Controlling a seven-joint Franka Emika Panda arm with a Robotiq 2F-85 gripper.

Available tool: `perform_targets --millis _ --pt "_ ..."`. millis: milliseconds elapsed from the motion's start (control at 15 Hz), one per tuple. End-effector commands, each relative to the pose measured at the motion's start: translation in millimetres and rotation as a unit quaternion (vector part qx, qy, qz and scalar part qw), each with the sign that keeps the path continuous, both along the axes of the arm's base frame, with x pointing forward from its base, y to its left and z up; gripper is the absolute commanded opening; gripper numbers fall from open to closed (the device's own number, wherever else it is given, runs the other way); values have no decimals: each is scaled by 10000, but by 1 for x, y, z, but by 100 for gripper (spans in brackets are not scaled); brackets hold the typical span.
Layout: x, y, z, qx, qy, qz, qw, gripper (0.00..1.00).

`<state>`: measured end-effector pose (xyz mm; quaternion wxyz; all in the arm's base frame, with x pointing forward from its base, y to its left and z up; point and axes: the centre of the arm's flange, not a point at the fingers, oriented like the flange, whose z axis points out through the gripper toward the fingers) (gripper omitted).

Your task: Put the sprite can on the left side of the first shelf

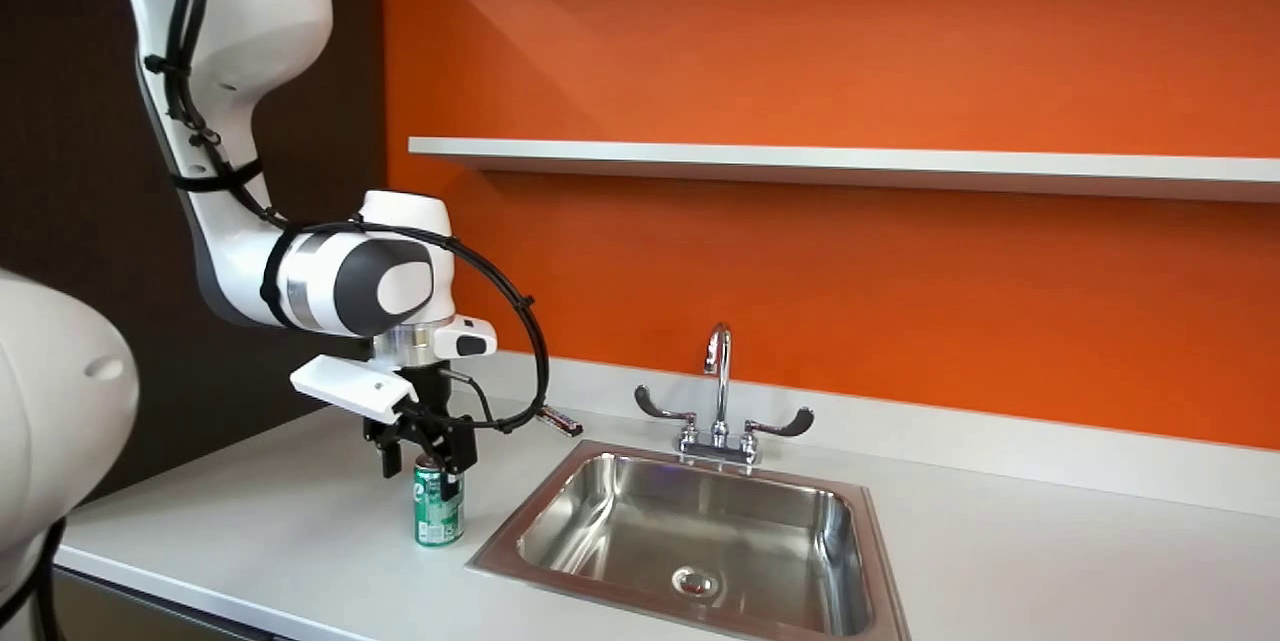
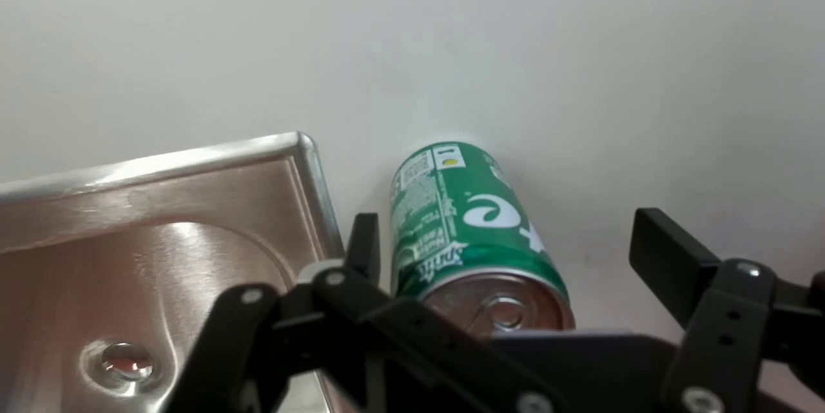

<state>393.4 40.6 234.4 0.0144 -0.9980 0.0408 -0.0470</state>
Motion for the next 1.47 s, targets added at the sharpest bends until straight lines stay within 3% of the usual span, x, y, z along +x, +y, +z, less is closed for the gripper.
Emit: perform_targets --millis 0,800,867,933,1200,1400 --pt "-13 -1 -3 6 -200 -279 9994 100" --pt "-9 -4 -5 42 -444 -656 9968 100" --pt "-8 -4 -5 44 -419 -672 9969 90" --pt "-9 -4 -6 41 -407 -683 9968 72" --pt "-8 -6 -7 54 -386 -716 9967 40" --pt "-6 -7 -7 54 -353 -730 9967 39"
